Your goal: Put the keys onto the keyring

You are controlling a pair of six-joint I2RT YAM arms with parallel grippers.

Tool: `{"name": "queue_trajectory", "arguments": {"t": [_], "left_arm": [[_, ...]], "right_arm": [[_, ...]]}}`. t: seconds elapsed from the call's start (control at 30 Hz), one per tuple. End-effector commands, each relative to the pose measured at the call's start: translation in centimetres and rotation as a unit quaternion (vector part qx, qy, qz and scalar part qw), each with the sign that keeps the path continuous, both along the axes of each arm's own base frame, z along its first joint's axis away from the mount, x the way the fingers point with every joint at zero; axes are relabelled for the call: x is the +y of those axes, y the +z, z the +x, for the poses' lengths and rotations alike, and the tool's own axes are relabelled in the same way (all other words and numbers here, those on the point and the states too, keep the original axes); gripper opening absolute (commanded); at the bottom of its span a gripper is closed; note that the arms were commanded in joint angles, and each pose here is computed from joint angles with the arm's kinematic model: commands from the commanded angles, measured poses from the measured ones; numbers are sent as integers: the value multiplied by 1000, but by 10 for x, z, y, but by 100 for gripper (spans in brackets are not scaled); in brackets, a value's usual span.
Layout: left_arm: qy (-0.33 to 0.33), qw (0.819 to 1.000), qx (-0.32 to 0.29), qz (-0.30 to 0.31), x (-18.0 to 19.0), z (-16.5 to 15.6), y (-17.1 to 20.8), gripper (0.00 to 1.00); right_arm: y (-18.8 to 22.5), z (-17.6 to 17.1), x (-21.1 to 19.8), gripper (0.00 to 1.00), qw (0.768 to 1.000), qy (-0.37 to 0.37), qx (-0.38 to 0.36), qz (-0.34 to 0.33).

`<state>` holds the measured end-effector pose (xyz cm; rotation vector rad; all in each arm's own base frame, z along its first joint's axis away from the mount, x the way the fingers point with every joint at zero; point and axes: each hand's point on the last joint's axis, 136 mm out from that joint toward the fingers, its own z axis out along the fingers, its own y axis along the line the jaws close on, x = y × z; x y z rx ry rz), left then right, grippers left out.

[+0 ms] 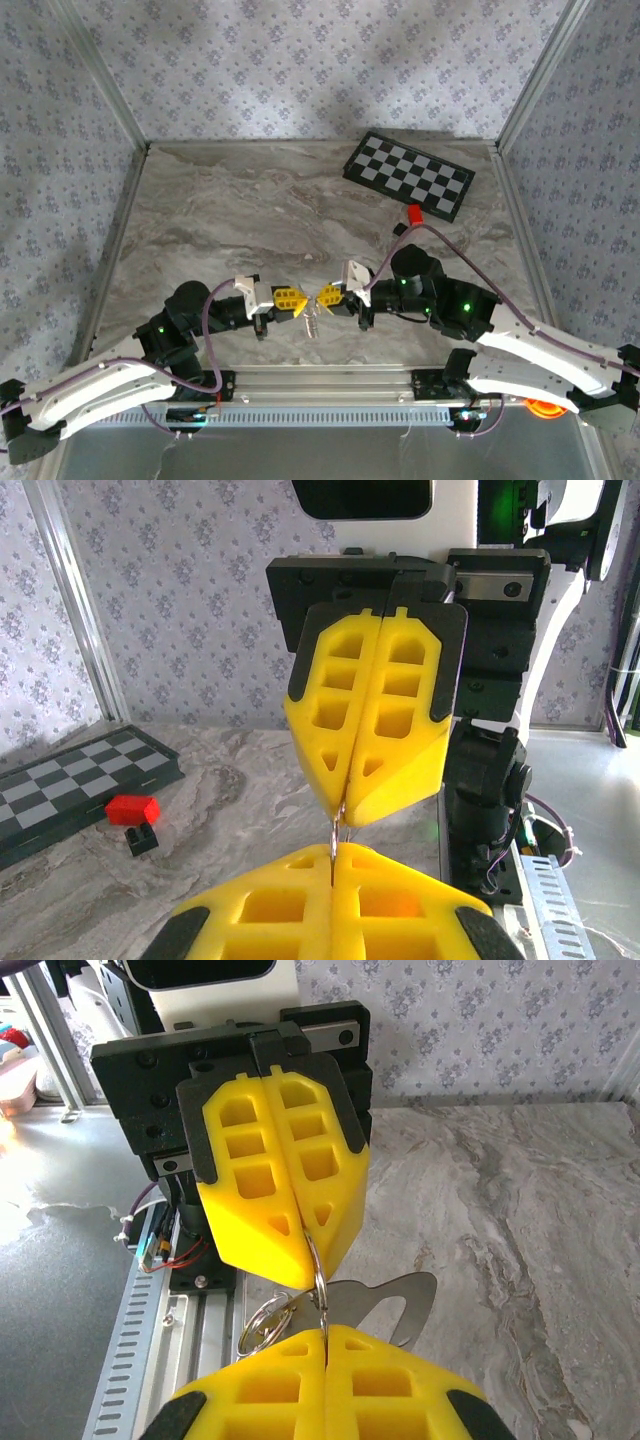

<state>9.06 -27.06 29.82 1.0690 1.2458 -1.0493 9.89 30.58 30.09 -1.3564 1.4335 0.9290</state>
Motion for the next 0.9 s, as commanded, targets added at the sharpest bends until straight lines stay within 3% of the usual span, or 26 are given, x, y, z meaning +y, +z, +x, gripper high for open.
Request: {"name": "queue_trajectory", "arguments": {"t": [0.0,0.87], "left_arm": [[-8,999,-12,-36,1,-4,21,0],[7,999,-16,-41,5,-1,21,0]], "right_arm": [[10,-1,0,0,1000,1,1,26],[10,-1,-7,0,999,-5,17,34]]}}
